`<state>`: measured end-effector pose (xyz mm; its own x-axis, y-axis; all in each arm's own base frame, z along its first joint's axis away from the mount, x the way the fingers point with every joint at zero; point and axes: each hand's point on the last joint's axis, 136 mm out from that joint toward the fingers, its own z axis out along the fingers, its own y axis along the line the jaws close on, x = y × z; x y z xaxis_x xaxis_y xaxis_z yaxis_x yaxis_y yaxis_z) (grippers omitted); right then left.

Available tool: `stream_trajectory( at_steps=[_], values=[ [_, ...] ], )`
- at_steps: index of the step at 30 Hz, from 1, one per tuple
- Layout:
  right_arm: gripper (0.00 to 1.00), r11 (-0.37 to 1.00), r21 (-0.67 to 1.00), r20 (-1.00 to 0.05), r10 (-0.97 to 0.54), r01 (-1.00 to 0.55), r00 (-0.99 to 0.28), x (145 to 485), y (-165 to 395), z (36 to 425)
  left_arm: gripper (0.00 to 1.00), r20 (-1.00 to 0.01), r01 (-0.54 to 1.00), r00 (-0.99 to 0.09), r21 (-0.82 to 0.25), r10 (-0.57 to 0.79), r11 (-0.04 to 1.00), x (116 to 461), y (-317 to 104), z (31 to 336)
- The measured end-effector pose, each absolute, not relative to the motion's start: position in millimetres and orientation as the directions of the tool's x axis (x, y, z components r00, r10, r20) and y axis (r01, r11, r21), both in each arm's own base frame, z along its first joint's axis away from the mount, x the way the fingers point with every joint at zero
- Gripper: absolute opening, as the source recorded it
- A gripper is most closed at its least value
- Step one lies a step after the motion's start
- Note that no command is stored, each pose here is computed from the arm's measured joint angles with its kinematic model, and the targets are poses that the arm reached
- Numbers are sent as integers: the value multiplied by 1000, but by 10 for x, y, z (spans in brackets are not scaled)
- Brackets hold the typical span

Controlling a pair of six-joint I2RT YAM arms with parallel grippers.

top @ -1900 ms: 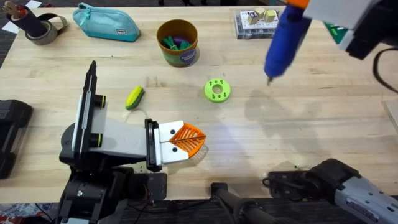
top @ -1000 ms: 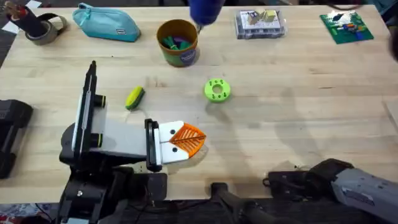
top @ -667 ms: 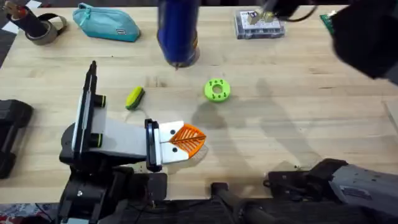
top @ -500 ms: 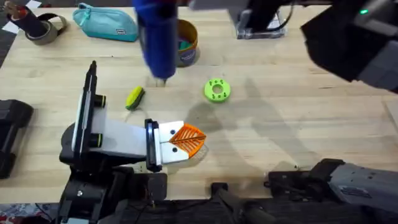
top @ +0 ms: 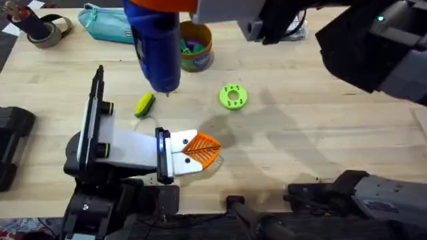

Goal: Pick up the gripper from the table and insert it into the empty holder that is missing its gripper. Then pick up a screw, insert it into the mounting hole, and use the screwdriver to tighten it. Finally, clean up the table by picking up the vegetable and placing it into the bucket.

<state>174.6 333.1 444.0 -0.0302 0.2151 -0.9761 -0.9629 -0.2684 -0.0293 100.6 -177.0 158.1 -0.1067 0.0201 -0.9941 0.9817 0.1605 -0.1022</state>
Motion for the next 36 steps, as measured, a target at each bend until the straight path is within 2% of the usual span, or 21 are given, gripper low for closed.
stream_trajectory(
  at_steps=[12, 20, 26, 36],
  values=[
    [47, -285, -35, -976, 215, -958, -28, 1694, 3350, 4427, 16, -994, 982, -107, -103, 20, 161, 1006, -1770, 1581],
    [47, -280, -45, -973, 228, -959, -21, 1667, 3352, 4203, 16, -994, 982, -107, -103, 20, 161, 1006, -1770, 1581],
    [47, -286, 2, -977, 205, -958, -63, 1659, 3365, 4057, 16, -994, 982, -107, -102, 20, 161, 1006, -1770, 1581],
    [46, -296, 16, -977, 197, -955, -78, 1610, 3348, 4028, 16, -994, 982, -107, -103, 20, 160, 1005, -1770, 1581]
  ],
)
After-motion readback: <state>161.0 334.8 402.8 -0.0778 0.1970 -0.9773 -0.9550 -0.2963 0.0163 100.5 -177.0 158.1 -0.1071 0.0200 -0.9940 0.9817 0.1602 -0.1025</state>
